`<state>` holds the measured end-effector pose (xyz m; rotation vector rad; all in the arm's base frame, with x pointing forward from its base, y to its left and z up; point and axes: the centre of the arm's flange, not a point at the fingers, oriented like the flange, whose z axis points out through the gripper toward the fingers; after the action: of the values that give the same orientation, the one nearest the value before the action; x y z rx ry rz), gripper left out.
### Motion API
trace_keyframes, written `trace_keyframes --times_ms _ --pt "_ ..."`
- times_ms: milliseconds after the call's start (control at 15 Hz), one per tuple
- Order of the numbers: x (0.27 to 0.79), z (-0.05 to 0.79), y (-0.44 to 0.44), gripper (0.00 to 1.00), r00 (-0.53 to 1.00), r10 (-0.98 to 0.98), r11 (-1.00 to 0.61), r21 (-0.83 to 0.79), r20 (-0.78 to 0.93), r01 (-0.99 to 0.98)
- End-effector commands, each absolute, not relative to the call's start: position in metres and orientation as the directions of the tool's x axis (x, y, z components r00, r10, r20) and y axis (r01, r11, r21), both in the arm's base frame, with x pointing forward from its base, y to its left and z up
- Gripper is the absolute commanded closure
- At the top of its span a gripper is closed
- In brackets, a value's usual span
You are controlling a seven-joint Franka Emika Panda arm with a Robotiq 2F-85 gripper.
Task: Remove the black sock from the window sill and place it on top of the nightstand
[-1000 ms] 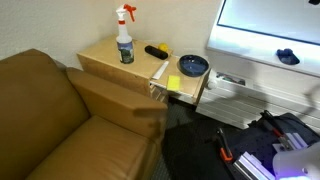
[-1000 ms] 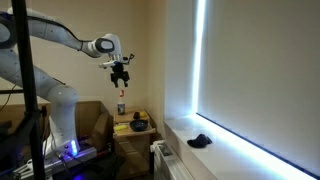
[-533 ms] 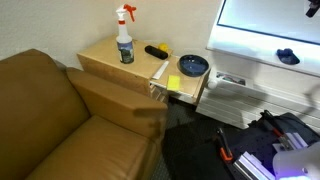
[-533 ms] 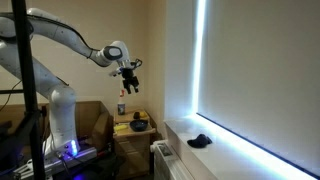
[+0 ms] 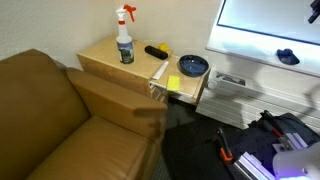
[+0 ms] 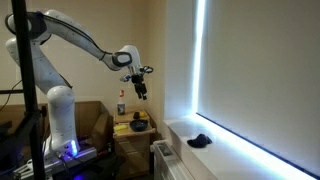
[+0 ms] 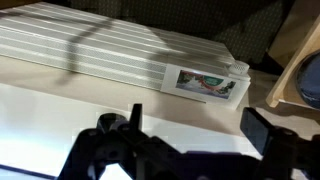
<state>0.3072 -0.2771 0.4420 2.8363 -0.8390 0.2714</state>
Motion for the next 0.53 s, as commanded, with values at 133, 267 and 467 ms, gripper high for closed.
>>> trace_keyframes --times_ms 133,267,467 --pt "0.343 0.383 -0.34 0.0 0.724 -0.585 -0.694 0.236 0.366 -0.68" --pt "0.353 0.363 -0.368 0.0 0.645 -0.626 -0.62 0.223 0.438 -0.752" --pt "0.37 0.338 -0.414 0.0 0.515 -0.718 -0.49 0.187 0.469 -0.852"
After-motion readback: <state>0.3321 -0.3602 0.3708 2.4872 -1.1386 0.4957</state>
